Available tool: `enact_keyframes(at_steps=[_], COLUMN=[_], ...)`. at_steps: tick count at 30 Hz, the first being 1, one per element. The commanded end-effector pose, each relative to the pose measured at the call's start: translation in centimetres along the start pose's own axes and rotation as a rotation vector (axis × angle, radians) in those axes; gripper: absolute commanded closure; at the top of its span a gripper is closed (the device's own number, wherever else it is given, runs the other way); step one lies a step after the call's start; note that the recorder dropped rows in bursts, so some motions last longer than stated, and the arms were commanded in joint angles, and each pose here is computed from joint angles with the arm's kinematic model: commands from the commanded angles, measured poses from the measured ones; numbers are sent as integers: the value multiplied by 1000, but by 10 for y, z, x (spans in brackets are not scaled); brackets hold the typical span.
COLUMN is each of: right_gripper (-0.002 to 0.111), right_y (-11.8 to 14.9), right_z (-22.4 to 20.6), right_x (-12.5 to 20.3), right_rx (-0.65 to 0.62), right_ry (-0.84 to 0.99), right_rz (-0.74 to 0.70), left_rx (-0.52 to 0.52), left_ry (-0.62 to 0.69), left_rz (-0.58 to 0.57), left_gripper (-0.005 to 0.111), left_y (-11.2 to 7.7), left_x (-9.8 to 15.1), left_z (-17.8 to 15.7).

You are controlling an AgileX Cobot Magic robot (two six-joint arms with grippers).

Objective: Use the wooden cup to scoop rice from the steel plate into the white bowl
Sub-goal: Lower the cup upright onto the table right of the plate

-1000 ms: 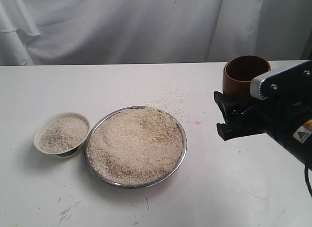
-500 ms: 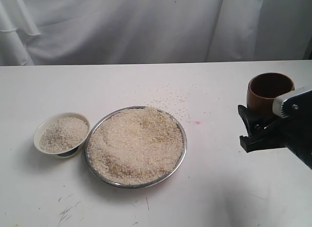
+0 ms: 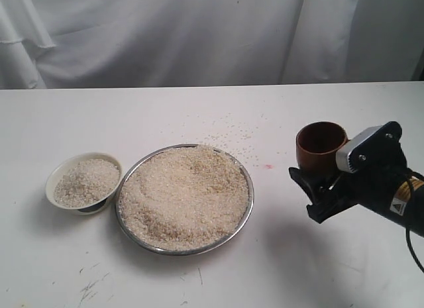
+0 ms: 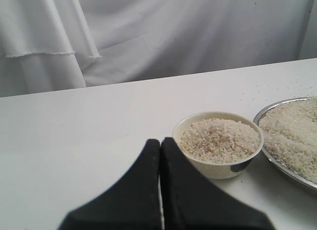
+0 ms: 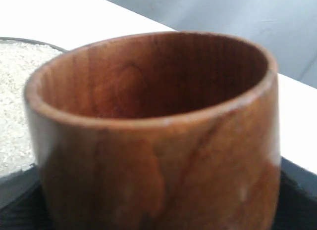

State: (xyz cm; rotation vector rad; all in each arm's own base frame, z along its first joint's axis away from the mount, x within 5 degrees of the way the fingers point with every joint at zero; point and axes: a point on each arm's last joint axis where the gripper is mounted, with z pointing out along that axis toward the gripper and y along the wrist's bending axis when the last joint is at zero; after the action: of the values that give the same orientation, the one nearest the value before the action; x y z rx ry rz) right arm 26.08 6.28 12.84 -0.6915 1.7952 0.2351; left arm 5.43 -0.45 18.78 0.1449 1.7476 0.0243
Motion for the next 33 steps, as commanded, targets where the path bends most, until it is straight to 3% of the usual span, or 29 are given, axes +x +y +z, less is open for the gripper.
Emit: enact_keyframes(at_steps=[1, 13, 23, 28, 33], right_gripper=[108, 108, 107, 93, 64], right_y=[-1, 4, 7, 4, 4], right_z=[14, 52, 62, 63, 63], right_x=[9, 52, 65, 65, 65], right_rx=[-50, -202, -243, -210, -207], right_ry=[-4, 28, 15, 13, 25], right_rz=[5, 46, 71, 101, 223], left_rx=[5, 5, 5, 5, 5], left_ry=[-6, -6, -6, -6, -6], left_rz=[-3, -5, -2, -2, -5], left_gripper=[107, 107, 107, 107, 107], left_y=[0, 0, 0, 0, 0], left_x=[-2, -2, -2, -2, -2], left_z=[0, 0, 0, 0, 0])
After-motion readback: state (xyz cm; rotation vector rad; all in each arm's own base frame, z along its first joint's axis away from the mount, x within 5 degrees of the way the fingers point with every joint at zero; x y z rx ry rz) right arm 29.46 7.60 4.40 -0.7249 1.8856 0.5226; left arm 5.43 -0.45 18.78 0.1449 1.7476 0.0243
